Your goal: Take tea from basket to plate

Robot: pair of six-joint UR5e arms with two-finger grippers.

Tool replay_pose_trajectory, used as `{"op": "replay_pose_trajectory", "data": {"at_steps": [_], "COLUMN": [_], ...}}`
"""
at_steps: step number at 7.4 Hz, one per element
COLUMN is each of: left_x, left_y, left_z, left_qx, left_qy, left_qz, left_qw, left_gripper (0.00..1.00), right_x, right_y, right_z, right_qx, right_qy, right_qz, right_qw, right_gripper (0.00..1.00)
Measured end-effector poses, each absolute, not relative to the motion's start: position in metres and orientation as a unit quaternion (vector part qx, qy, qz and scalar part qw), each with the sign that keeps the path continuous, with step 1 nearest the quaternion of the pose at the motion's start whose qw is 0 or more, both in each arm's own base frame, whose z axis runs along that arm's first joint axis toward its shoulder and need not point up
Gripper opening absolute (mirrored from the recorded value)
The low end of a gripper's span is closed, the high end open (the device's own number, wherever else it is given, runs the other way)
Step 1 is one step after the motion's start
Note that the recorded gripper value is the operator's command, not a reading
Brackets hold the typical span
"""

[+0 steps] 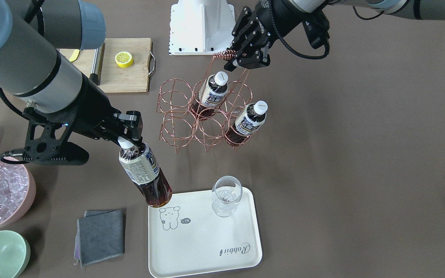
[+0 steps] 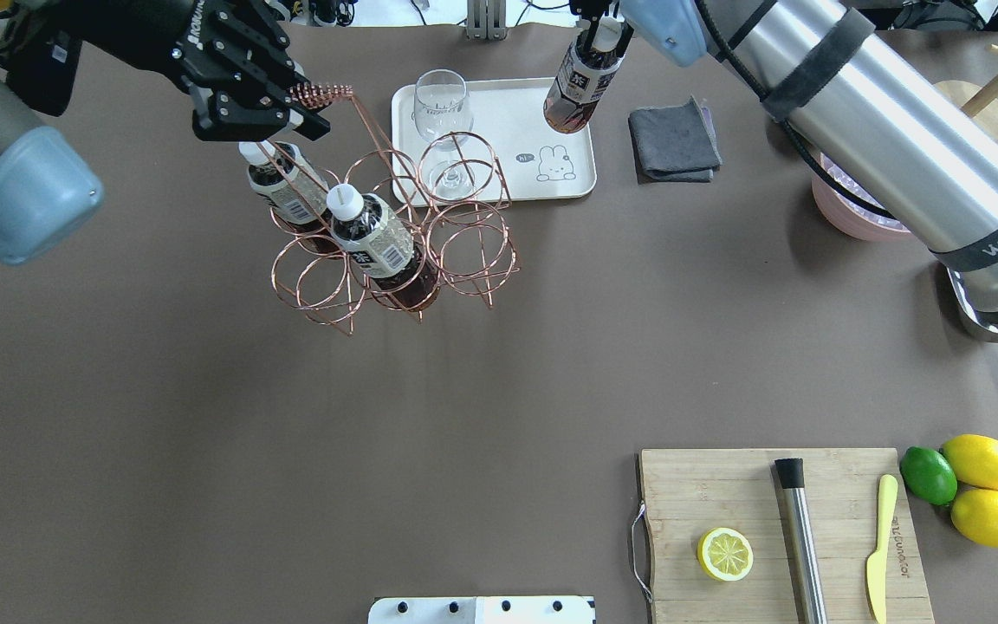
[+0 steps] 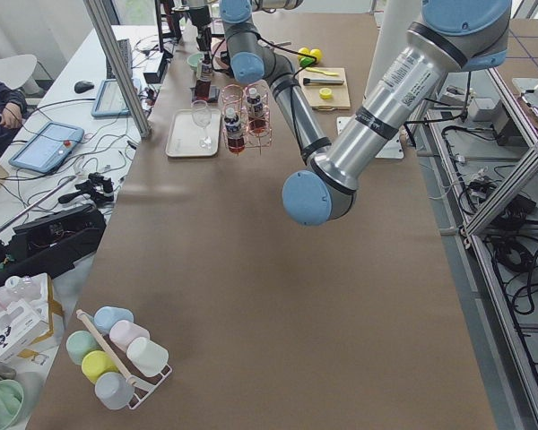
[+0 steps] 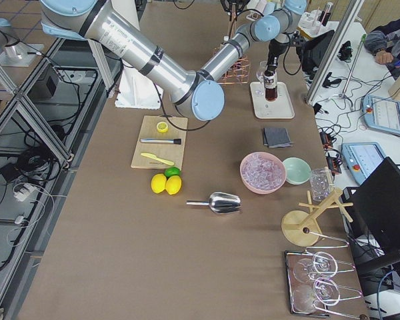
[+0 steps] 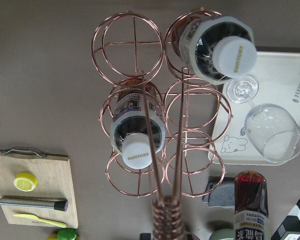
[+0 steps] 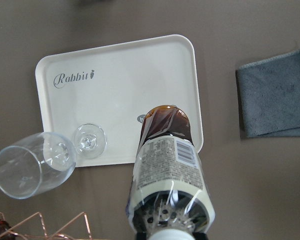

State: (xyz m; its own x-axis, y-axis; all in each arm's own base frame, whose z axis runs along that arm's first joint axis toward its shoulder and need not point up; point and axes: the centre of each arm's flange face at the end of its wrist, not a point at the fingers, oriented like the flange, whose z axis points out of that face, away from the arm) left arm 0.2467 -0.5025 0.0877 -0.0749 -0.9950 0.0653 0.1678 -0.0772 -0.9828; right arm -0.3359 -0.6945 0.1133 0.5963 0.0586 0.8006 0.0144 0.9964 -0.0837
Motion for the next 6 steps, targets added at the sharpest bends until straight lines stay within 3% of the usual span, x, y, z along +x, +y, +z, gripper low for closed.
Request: {"op": "replay_pose_trajectory", "data": {"at_steps": [3,6], "left_x": [0.197,0.135], "left_y": [-0.495,-0.507], "left_z": [0.141,0.191], "left_qx": [-0.455,-0.433], "left_qy": [0.446,0.461], "left_qz": [-0.578,-0.569], "left_qw": [0.51,0.526], "left_gripper": [0.0,0.0], "right_x": [-0.361,-0.397], "right_y": [-0.737,-0.738], "right_z": [0.123,0.136], "right_qx": [-0.053,-0.07], "right_qy": [-0.415,-0.401], "right_qz": [-0.031,-0.066], "right_qw": [0.908,0.911], "right_gripper": [0.0,0.0]}}
